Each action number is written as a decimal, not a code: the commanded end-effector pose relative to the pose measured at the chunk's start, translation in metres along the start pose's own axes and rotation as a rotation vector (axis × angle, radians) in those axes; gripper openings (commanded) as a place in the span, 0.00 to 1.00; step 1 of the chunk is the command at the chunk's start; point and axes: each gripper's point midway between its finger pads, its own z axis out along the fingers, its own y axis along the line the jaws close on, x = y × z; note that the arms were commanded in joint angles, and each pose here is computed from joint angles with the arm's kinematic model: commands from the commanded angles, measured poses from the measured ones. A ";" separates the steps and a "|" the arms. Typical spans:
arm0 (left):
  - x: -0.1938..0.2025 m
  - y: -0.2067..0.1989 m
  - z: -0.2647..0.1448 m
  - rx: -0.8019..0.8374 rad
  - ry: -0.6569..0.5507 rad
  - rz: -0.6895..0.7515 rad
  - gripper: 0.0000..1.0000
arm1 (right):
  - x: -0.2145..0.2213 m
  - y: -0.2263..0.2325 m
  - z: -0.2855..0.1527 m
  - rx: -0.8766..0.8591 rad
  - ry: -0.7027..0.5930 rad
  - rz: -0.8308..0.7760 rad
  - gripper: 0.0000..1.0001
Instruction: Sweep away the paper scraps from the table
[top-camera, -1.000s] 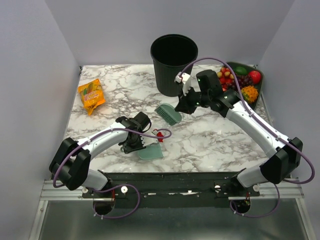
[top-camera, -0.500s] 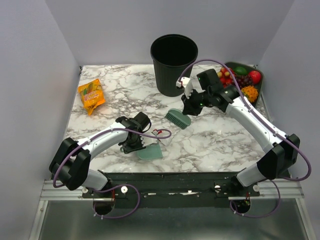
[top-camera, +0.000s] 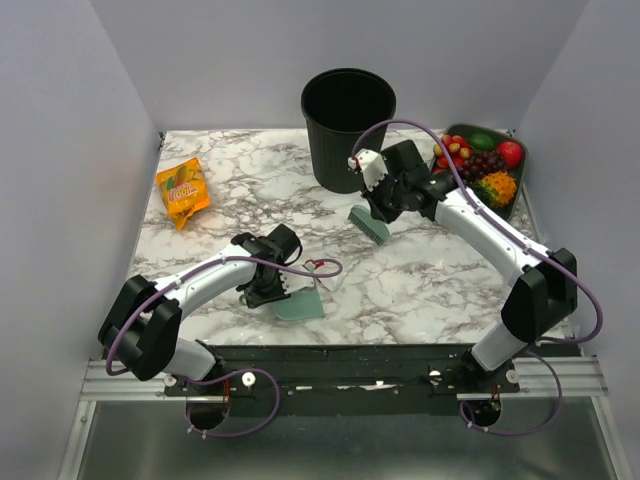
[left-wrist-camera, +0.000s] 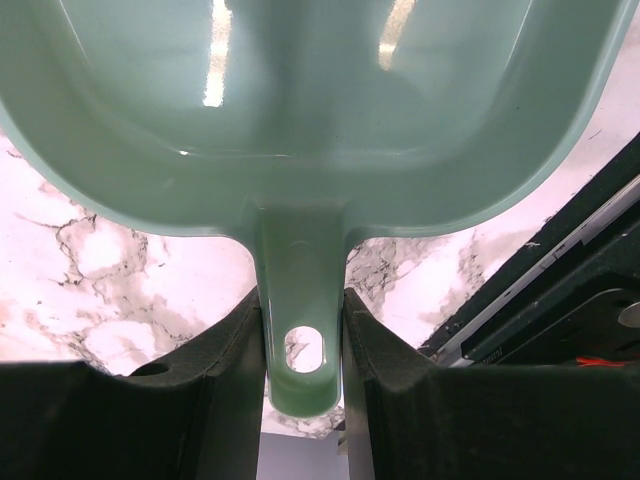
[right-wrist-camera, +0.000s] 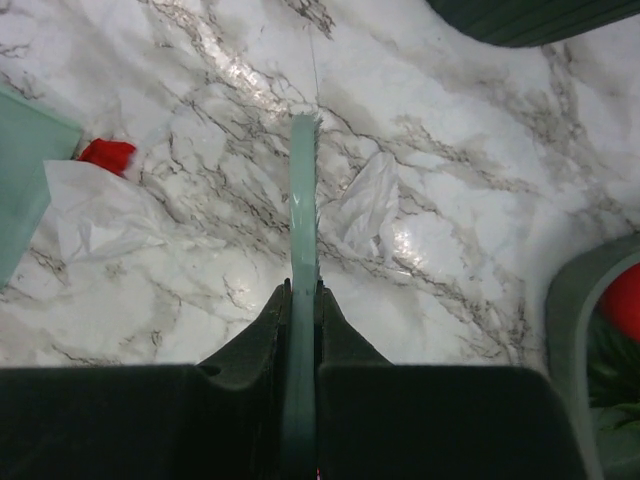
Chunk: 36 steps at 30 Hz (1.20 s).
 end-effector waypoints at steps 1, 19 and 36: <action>0.004 0.003 -0.005 -0.027 0.027 -0.014 0.00 | 0.022 0.008 0.028 0.030 0.085 0.141 0.01; -0.007 0.009 -0.002 -0.022 0.017 -0.022 0.00 | -0.054 0.118 0.015 -0.355 -0.016 0.201 0.01; -0.005 0.004 -0.002 -0.006 0.019 -0.026 0.00 | -0.046 -0.060 0.039 0.395 0.049 -0.317 0.01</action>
